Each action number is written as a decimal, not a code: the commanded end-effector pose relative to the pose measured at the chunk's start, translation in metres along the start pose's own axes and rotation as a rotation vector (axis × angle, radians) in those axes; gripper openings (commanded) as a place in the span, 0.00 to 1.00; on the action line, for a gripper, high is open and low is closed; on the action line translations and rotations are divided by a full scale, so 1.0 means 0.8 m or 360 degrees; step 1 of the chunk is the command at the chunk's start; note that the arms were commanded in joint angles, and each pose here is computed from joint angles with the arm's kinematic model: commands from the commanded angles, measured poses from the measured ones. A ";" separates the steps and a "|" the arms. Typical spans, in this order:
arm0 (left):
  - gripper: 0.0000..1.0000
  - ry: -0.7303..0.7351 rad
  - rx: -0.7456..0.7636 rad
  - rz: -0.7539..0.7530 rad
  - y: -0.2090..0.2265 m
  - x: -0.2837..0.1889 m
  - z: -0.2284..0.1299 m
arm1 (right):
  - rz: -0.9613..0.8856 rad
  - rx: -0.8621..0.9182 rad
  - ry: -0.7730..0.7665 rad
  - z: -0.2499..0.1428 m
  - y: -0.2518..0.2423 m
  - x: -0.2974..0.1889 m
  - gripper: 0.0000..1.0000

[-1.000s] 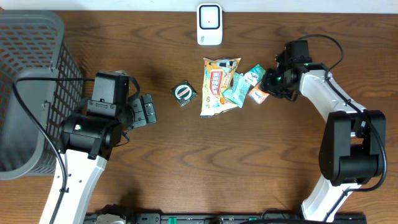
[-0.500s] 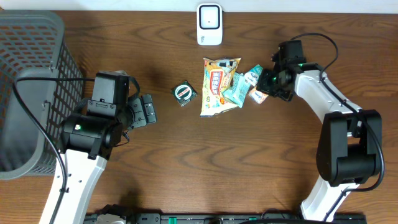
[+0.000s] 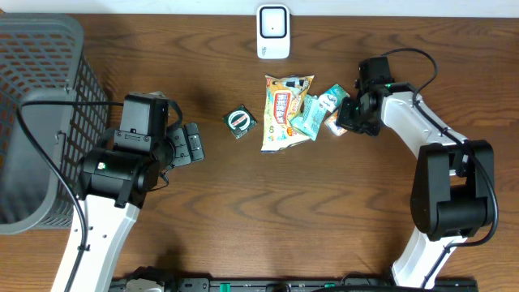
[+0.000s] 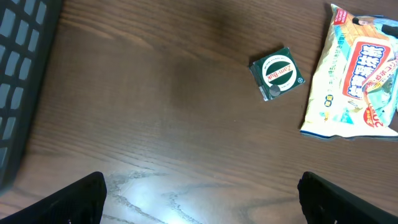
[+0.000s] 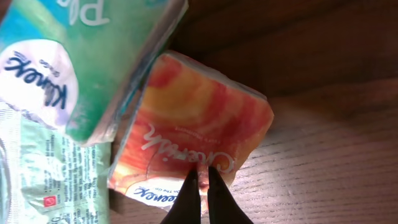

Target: Scan the item barcode

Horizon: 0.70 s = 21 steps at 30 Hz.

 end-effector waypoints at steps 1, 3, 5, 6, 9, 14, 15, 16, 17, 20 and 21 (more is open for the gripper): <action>0.98 -0.0006 -0.0017 -0.0006 -0.001 -0.001 0.002 | -0.0137 -0.0005 0.0083 -0.018 -0.008 0.013 0.02; 0.98 -0.0006 -0.0017 -0.0006 -0.001 -0.001 0.002 | -0.0242 -0.0001 0.0151 -0.027 -0.016 0.011 0.02; 0.98 -0.0006 -0.0017 -0.0007 -0.001 -0.001 0.003 | -0.0332 0.0006 0.0214 -0.036 -0.024 0.009 0.01; 0.98 -0.0007 -0.0017 -0.0006 -0.001 -0.001 0.003 | -0.0379 0.0007 0.0248 -0.040 -0.028 0.007 0.01; 0.98 -0.0006 -0.0017 -0.0006 -0.001 -0.001 0.002 | -0.0511 0.0008 0.0347 -0.052 -0.041 0.001 0.01; 0.98 -0.0006 -0.0017 -0.0006 -0.001 -0.001 0.002 | -0.0563 0.0004 0.0409 -0.056 -0.044 -0.012 0.01; 0.98 -0.0007 -0.0017 -0.0006 -0.001 -0.001 0.003 | -0.0557 0.0004 0.0395 -0.054 -0.042 -0.016 0.01; 0.98 -0.0007 -0.0017 -0.0006 -0.001 -0.001 0.003 | -0.0538 0.0004 0.0373 -0.051 -0.040 -0.021 0.01; 0.98 -0.0006 -0.0017 -0.0006 -0.001 -0.001 0.002 | -0.0509 0.0008 0.0347 -0.047 -0.036 -0.027 0.01; 0.98 -0.0007 -0.0017 -0.0006 -0.001 -0.001 0.003 | -0.0373 0.0021 0.0236 -0.032 -0.023 -0.047 0.01; 0.98 -0.0007 -0.0017 -0.0006 -0.001 -0.001 0.003 | -0.0298 0.0024 0.0187 -0.025 -0.017 -0.053 0.01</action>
Point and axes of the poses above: each gripper's point midway between its finger pads, its own x axis out along the fingers, its own y axis along the line the jaws close on, z = x × y, the point moved 9 cm from there along -x, back along the fingers, and after that the axes turned 12 degrees about -x, right-handed, at the moved point
